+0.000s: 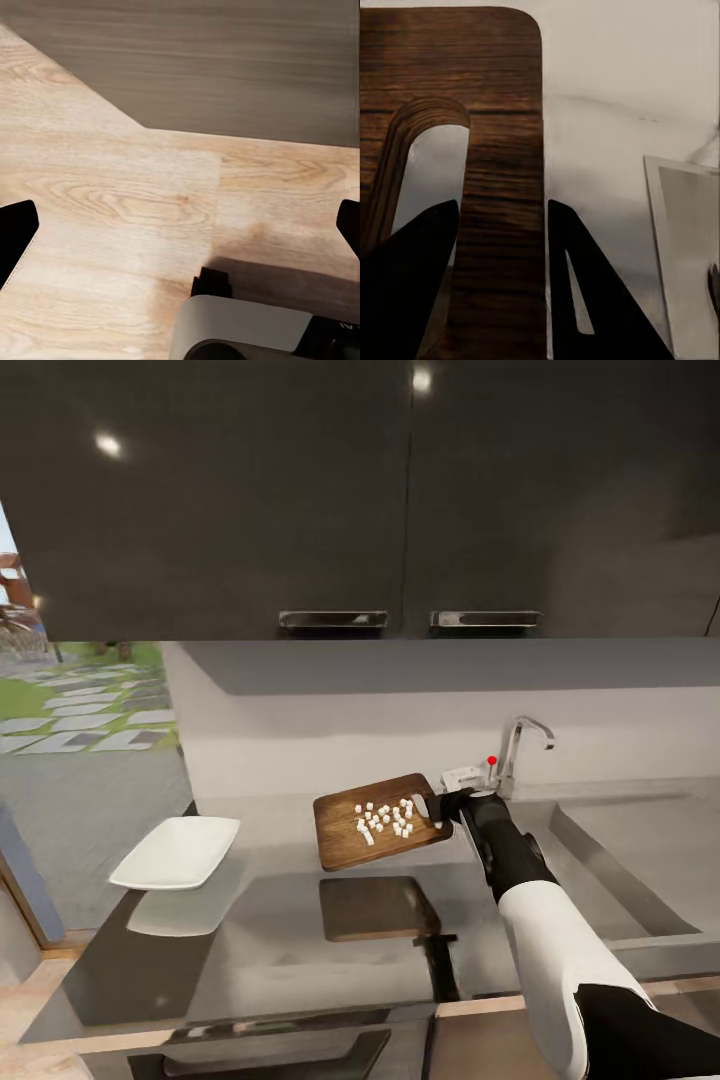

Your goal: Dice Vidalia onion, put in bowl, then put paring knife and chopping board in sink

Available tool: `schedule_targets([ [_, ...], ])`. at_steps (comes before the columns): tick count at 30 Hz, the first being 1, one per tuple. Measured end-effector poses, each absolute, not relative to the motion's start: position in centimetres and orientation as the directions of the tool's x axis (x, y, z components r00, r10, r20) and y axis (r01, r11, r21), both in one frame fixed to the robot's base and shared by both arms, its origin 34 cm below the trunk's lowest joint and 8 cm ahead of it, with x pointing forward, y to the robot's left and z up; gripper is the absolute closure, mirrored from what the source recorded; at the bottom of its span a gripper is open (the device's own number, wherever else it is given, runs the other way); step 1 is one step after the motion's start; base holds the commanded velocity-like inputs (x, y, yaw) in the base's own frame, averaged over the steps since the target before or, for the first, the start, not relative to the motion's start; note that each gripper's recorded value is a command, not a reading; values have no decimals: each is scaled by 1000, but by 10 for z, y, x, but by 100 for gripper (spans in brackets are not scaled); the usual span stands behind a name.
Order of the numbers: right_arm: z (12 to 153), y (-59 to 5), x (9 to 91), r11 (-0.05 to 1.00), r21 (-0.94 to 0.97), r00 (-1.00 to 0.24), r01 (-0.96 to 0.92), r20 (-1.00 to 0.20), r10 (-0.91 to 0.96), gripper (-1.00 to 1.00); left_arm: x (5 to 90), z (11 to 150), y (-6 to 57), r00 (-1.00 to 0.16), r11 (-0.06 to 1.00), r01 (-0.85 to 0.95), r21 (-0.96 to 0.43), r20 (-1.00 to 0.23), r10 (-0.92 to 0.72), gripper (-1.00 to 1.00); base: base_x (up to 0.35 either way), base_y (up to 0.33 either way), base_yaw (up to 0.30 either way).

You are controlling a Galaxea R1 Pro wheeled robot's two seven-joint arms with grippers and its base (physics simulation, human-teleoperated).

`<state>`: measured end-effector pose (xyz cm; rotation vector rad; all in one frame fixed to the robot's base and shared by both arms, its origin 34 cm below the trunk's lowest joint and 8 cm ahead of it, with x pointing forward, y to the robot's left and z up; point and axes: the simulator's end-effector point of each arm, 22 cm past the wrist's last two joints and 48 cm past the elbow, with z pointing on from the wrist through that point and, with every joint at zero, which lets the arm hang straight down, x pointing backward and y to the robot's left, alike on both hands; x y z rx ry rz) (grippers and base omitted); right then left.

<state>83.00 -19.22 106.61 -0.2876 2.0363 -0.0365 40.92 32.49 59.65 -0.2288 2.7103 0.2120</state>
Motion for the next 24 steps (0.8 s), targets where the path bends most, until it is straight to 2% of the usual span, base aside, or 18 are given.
schedule_targets([
  [24, 1066, -192, 830, 971, -150, -438, -188, -872, -220, 100, 409, 596, 325, -902, 975, -191, 114, -412, -128, -100, 0, 287, 0],
])
